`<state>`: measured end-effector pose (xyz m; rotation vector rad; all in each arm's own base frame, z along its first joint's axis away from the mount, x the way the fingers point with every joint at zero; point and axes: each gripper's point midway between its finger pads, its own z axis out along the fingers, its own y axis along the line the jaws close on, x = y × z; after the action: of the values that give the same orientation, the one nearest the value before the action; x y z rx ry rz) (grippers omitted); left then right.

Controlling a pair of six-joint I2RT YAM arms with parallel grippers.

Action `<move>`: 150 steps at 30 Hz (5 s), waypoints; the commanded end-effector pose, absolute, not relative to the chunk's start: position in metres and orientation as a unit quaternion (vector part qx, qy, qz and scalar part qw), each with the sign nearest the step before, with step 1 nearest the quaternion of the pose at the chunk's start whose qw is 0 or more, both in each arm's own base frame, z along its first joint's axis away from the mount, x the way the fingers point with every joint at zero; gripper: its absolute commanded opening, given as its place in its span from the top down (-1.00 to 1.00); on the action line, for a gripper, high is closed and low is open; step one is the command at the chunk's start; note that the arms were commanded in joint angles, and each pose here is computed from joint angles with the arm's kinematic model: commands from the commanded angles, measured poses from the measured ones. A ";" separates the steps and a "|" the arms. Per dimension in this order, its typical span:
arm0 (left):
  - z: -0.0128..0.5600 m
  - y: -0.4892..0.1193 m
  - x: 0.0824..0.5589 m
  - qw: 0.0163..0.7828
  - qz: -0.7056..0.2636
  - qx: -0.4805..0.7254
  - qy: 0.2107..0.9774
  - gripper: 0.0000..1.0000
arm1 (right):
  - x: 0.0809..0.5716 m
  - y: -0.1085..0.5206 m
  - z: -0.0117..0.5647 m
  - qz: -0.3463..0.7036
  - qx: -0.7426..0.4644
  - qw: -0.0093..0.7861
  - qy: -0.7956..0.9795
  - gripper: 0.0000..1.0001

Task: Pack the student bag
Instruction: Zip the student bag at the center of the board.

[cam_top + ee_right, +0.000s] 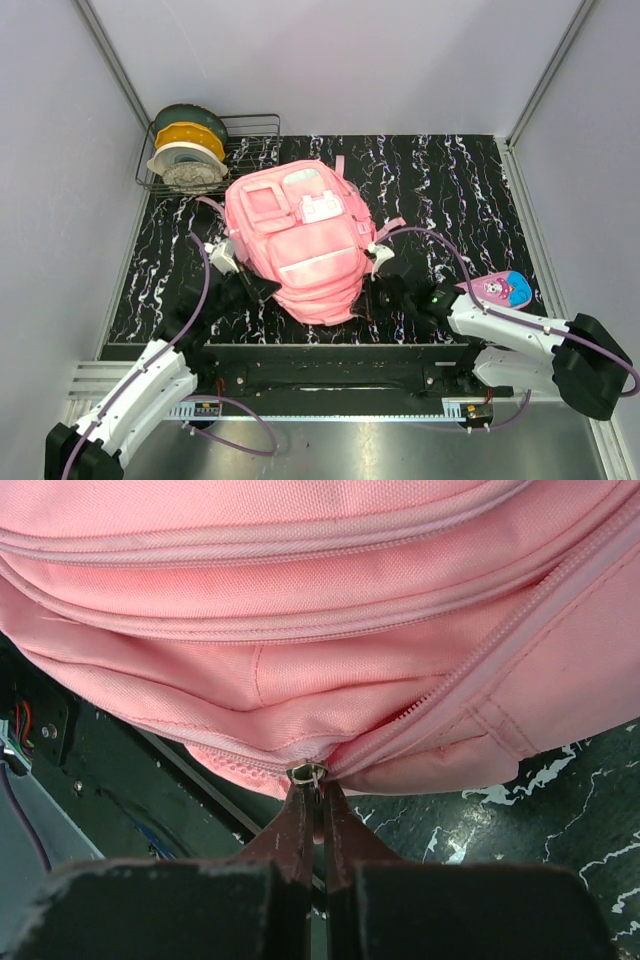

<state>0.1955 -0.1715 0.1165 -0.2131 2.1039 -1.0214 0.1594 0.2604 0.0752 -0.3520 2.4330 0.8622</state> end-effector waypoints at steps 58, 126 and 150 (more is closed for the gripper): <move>0.124 -0.121 0.176 0.491 -0.375 -0.268 0.739 1.00 | 0.163 0.239 0.092 0.245 -0.126 0.244 0.930 1.00; 0.129 -0.298 0.152 0.320 -0.462 -0.055 0.825 1.00 | 0.131 0.333 0.105 0.413 -0.046 0.204 0.886 1.00; 0.143 -0.182 0.269 0.313 -0.415 0.050 0.853 1.00 | 0.137 0.215 0.071 0.278 0.018 0.238 0.930 1.00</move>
<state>0.2311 -0.2175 0.1171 0.1053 2.4188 -1.2352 0.1489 0.2646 0.1093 0.0082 2.4072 0.9813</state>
